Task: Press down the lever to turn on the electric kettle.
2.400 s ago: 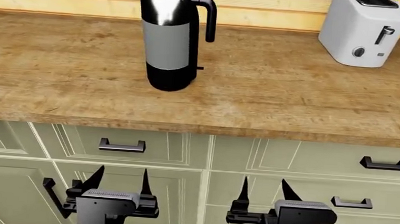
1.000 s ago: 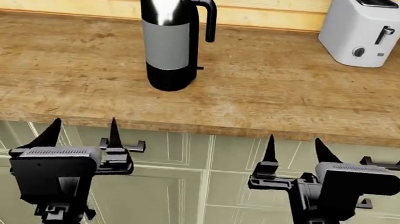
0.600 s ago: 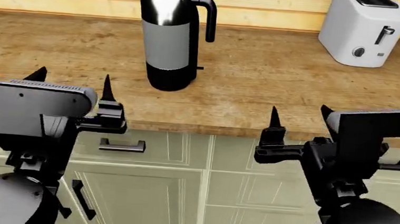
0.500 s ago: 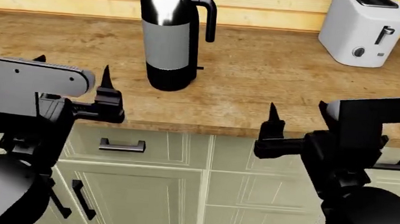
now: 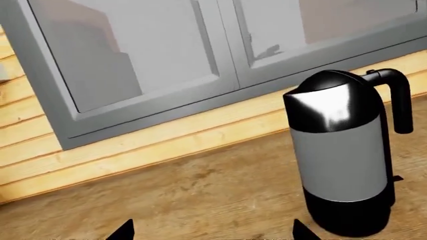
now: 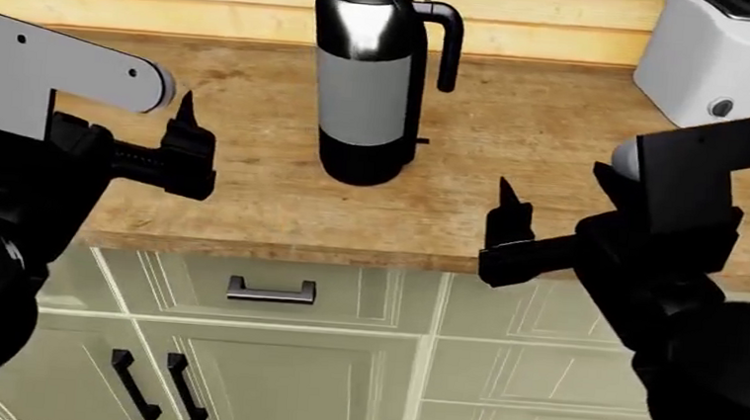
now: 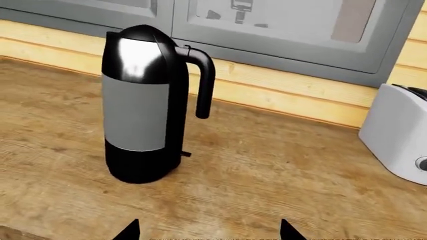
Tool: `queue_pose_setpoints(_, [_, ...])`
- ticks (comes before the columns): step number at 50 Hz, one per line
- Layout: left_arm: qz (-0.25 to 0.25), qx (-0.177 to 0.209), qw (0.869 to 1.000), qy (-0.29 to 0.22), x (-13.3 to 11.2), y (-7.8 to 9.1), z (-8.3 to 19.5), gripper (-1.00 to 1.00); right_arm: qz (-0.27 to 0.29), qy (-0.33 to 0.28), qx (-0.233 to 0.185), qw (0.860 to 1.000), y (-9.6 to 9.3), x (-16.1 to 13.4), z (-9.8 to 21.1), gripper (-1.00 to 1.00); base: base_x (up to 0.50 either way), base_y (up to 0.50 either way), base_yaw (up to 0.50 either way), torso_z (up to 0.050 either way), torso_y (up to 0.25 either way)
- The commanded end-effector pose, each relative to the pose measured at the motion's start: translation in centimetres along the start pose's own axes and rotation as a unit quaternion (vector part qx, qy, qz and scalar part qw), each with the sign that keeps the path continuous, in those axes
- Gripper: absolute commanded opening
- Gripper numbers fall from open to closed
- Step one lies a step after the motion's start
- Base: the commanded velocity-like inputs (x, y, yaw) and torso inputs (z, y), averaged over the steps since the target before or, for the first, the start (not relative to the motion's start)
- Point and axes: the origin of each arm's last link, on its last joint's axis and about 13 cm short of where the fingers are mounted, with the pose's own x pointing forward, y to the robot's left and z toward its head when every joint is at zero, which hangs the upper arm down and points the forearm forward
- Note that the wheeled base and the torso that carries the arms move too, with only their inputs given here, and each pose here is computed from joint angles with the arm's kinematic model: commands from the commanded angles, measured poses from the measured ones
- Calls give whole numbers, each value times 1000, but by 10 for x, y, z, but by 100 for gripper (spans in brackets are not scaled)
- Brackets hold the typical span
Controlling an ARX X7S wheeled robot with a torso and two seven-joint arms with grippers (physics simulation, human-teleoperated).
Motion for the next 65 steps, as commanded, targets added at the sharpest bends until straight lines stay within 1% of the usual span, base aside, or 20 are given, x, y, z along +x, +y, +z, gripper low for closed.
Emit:
queue_pose_setpoints(1, [-2, 20, 1000, 4, 0, 2, 5, 100, -2, 18, -5, 1000, -2, -2, 4, 100, 0, 0, 0, 0, 0])
queue_pose_setpoints(5, [-2, 24, 1000, 4, 0, 2, 6, 100, 17, -3, 9, 1000, -3, -5, 6, 100, 119, 0, 0, 0, 0])
queue_pose_setpoints(9, [-3, 28, 1000, 4, 0, 1, 8, 100, 20, -1, 15, 1000, -4, -5, 6, 100, 500, 0, 0, 0, 0])
queue_pose_setpoints(18, [2, 33, 999, 3, -2, 2, 9, 100, 18, 0, 15, 1000, -6, -7, 9, 100, 500, 0, 0, 0, 0])
queue_pose_setpoints(22, [7, 28, 1000, 2, -4, 4, 9, 100, 18, 2, 14, 1000, -5, -7, 10, 100, 500, 0, 0, 0, 0])
queue_pose_setpoints(29, [17, 24, 1000, 5, -5, 6, 7, 100, 5, 15, 14, 1000, -7, -6, 6, 100, 500, 0, 0, 0, 0])
queue_pose_setpoints(31, [20, 24, 999, 6, -6, 7, 6, 100, -6, 37, 10, 999, -7, -5, 3, 100, 434, 0, 0, 0, 0])
queue_pose_setpoints(38, [38, 24, 999, 11, -9, 12, 5, 100, -42, 59, 11, 997, -12, -4, -1, 100, 0, 0, 0, 0, 2])
queue_pose_setpoints(43, [46, 27, 999, 10, -9, 13, 6, 100, -52, 67, 16, 996, -15, -2, -2, 100, 0, 0, 0, 0, 0])
queue_pose_setpoints(45, [49, 26, 998, 9, -8, 14, 6, 100, -53, 67, 17, 996, -15, -2, -1, 100, 0, 0, 0, 0, 0])
queue_pose_setpoints(46, [51, 25, 998, 9, -8, 15, 6, 100, -46, 54, 21, 997, -15, -3, -1, 100, 266, 0, 0, 0, 0])
queue_pose_setpoints(50, [56, 25, 998, 8, -9, 15, 6, 100, -38, 59, 27, 997, -15, -2, -1, 100, 500, 0, 0, 0, 0])
queue_pose_setpoints(52, [57, 25, 998, 8, -9, 16, 5, 100, -37, 57, 28, 997, -14, -2, 0, 100, 0, 0, 0, 0, 0])
queue_pose_setpoints(57, [58, 25, 998, 7, -10, 16, 5, 100, -40, 64, 20, 997, -13, 1, -1, 100, 0, 0, 0, 0, 0])
queue_pose_setpoints(63, [60, 25, 998, 5, -10, 16, 6, 100, -37, 70, 21, 997, -12, 4, -5, 100, 0, 0, 0, 0, 0])
queue_pose_setpoints(64, [60, 25, 998, 5, -10, 16, 6, 100, -39, 70, 22, 997, -12, 4, -5, -100, 0, 0, 0, 0, 0])
queue_pose_setpoints(65, [60, 25, 998, 5, -11, 16, 6, 100, -44, 66, 19, 997, -12, 4, -5, -100, 0, 0, 0, 0, 0])
